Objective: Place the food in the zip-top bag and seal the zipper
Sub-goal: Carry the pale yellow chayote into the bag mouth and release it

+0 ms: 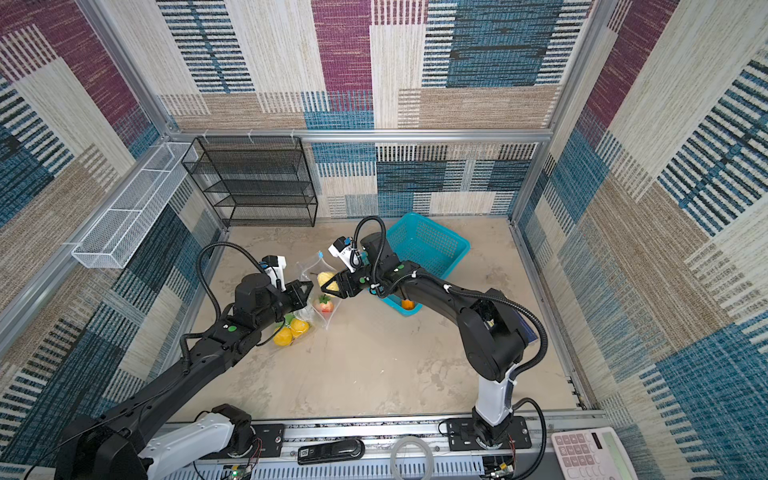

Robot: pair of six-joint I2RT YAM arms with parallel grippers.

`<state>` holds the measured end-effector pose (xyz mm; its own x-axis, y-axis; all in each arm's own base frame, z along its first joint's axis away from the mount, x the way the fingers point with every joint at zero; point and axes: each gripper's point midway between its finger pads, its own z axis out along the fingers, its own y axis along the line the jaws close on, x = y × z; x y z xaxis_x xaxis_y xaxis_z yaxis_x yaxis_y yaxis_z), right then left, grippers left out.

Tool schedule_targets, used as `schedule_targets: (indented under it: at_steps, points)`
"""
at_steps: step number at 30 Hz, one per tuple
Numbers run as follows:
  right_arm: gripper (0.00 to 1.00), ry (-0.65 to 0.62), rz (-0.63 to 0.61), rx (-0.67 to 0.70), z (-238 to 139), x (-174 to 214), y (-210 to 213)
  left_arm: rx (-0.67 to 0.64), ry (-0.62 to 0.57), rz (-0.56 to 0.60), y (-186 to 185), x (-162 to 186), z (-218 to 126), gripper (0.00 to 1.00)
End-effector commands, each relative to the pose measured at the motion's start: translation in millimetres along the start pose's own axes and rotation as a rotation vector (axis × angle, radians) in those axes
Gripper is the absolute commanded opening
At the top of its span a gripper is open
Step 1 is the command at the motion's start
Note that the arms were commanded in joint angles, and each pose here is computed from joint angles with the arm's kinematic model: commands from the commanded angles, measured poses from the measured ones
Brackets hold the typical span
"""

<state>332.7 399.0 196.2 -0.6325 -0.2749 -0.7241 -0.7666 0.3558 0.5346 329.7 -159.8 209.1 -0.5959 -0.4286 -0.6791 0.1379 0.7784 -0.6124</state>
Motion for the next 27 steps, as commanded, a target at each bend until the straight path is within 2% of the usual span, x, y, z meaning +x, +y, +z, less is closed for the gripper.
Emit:
schedule_targets:
  at_steps: [1,7,12,18,22,27]
  points:
    - [0.48,-0.029,0.045,0.072,8.4,-10.1,-13.7,0.065,-0.017,0.015,-15.0,-7.4,-0.3,0.0]
    - [0.49,-0.044,0.09,0.166,19.6,-13.5,-31.8,0.104,-0.012,0.022,-22.8,-7.3,-2.0,0.0]
    - [0.5,-0.025,0.077,0.265,38.6,-14.1,-40.8,0.115,-0.013,0.021,-24.9,-7.7,-2.5,0.0]
    - [0.6,0.001,0.043,0.293,54.8,-9.3,-33.4,0.088,-0.022,0.009,-18.5,-6.5,-4.6,0.0]
    - [0.72,-0.028,0.008,0.281,46.2,-20.2,-23.0,0.048,-0.05,-0.002,-10.1,-9.5,-8.3,0.0]
    - [0.8,-0.065,-0.054,0.26,31.2,-35.0,-5.9,0.025,-0.07,-0.004,-6.6,-13.1,-11.7,0.0]
